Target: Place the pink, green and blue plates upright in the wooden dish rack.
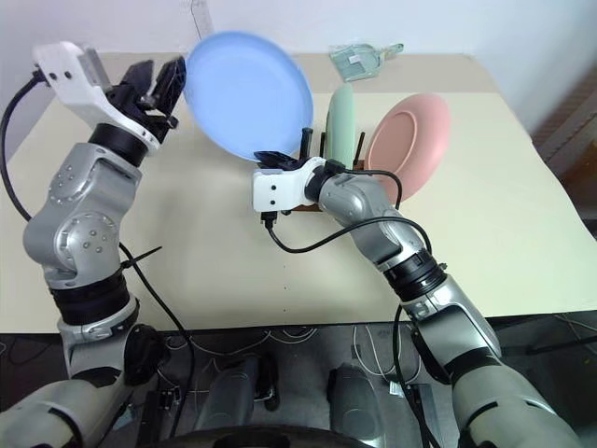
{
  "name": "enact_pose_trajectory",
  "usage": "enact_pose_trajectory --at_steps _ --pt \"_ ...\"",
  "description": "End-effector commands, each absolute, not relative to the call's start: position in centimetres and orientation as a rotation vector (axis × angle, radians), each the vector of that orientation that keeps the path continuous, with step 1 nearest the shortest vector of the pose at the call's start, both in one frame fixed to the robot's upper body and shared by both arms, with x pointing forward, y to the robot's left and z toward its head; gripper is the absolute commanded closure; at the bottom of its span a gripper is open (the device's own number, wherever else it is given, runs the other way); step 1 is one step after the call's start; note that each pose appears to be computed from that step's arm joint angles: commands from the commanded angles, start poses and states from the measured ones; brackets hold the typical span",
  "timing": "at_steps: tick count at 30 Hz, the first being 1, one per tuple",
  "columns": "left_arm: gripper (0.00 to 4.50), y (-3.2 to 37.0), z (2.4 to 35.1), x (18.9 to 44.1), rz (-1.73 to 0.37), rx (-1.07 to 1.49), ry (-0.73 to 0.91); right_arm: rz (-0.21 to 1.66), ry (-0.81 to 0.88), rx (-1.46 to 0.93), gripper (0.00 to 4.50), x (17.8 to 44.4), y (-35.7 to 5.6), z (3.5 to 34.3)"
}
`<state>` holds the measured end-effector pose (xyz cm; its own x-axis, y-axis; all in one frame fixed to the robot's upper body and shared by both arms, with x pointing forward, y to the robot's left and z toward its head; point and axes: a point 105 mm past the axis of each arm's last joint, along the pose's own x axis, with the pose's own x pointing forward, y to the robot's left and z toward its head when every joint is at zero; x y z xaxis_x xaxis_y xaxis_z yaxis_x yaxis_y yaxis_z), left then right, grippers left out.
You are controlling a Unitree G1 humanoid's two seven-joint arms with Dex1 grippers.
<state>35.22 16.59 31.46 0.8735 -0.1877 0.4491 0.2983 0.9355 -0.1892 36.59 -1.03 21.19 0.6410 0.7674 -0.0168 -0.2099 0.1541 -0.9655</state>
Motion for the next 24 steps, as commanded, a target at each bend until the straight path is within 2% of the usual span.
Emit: enact_pose_trajectory --at_steps 1,4,6,8,11,14,16,19,24 --pt "0.04 20.0 35.5 33.6 -0.204 -0.524 -0.632 0.713 -0.638 -1.226 4.50 36.2 -0.9 23.1" --pt "0.04 22.3 36.2 33.2 -0.166 -0.557 -0.683 0.716 -0.663 -1.215 4.50 35.9 -0.6 23.5" --pt "0.04 25.1 35.5 33.4 -0.082 -0.389 -0.671 0.727 -0.708 -1.133 4.50 35.2 -0.1 24.6" --pt "0.04 27.4 33.9 33.7 -0.058 -0.236 -0.620 0.752 -0.749 -0.992 4.50 34.3 0.3 26.2" --pt "0.04 28.2 30.9 34.2 -0.099 -0.067 -0.507 0.788 -0.769 -0.853 4.50 33.5 0.5 27.5" --pt "0.04 25.8 23.6 34.1 -0.337 0.091 -0.247 0.864 -0.743 -0.532 4.50 32.1 0.6 29.5" --pt "0.04 23.7 20.6 33.0 -0.492 0.151 -0.138 0.909 -0.713 -0.371 4.50 31.5 0.4 30.3" --pt "0.04 20.2 17.6 30.5 -0.724 0.188 -0.027 0.935 -0.638 -0.059 4.50 31.3 -1.2 31.9" --pt "0.04 18.1 15.4 29.3 -0.865 0.207 0.045 1.014 -0.475 0.198 4.50 31.0 -2.8 31.5"
